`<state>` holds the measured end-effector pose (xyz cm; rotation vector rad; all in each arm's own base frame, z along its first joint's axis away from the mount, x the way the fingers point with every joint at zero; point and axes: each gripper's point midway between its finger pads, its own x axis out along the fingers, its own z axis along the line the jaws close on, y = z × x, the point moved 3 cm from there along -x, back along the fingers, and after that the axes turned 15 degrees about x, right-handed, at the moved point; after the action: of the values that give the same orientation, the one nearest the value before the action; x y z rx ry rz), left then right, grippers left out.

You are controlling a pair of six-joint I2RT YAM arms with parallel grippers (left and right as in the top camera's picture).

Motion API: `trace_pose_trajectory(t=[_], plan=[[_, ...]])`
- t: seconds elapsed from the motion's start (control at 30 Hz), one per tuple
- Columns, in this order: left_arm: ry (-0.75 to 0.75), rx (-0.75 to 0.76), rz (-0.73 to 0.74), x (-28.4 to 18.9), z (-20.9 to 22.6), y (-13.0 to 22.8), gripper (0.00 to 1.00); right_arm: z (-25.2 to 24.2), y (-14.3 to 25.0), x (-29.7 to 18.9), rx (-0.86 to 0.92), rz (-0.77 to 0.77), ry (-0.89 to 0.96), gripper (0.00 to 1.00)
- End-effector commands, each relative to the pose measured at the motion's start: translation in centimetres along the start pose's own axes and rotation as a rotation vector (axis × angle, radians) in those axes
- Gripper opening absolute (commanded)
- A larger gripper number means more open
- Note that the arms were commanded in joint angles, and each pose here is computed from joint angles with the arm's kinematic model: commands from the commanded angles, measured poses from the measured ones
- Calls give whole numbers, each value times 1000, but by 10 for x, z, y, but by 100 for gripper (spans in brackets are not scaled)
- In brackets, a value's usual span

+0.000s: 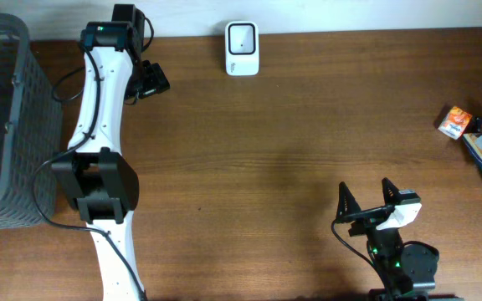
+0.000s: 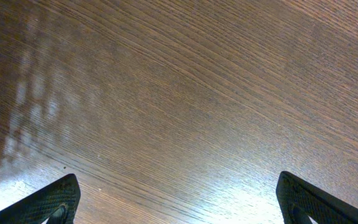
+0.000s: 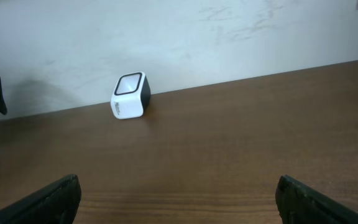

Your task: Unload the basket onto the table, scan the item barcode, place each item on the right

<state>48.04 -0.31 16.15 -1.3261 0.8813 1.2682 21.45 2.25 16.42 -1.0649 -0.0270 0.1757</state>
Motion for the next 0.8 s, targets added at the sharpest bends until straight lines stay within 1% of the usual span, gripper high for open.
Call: trace_pose_trajectory(t=[0.0, 0.23, 0.3, 0.33, 0.37, 0.43, 0.5, 0.53, 0.6, 0.63, 0.67, 0.7, 0.73, 0.77], plan=[[-3, -6, -24, -8, 3, -3, 99, -2, 2, 0, 4, -5, 10, 99], [-3, -5, -24, -8, 4, -3, 99, -2, 2, 0, 4, -5, 10, 99], [-10, 0, 7, -9, 5, 4, 99, -2, 2, 0, 5, -5, 10, 99], [-34, -2, -3, -21, 12, 7, 99, -2, 2, 0, 5, -5, 10, 99], [-14, -28, -33, -34, 12, 7, 99, -2, 2, 0, 5, -5, 10, 99], [10, -46, -129, -61, 13, 9, 99, -2, 2, 0, 4, -5, 10, 99], [22, 4, -197, -70, 20, 33, 99, -2, 2, 0, 4, -5, 10, 99], [24, 43, -225, -71, 25, 53, 99, -2, 2, 0, 5, -5, 10, 99], [19, 141, -266, -65, 33, 89, 99, -2, 2, 0, 4, -5, 10, 99], [40, 190, -303, -61, 32, 105, 99, -2, 2, 0, 4, -5, 10, 99], [81, 254, -356, -57, 28, 118, 99, -2, 2, 0, 4, -5, 10, 99], [159, 332, -446, -53, 19, 136, 99, -2, 2, 0, 4, -5, 10, 99], [205, 371, -505, -51, 14, 150, 99, -2, 2, 0, 4, -5, 10, 99], [248, 404, -594, -48, 11, 171, 99, -2, 2, 0, 4, -5, 10, 99]])
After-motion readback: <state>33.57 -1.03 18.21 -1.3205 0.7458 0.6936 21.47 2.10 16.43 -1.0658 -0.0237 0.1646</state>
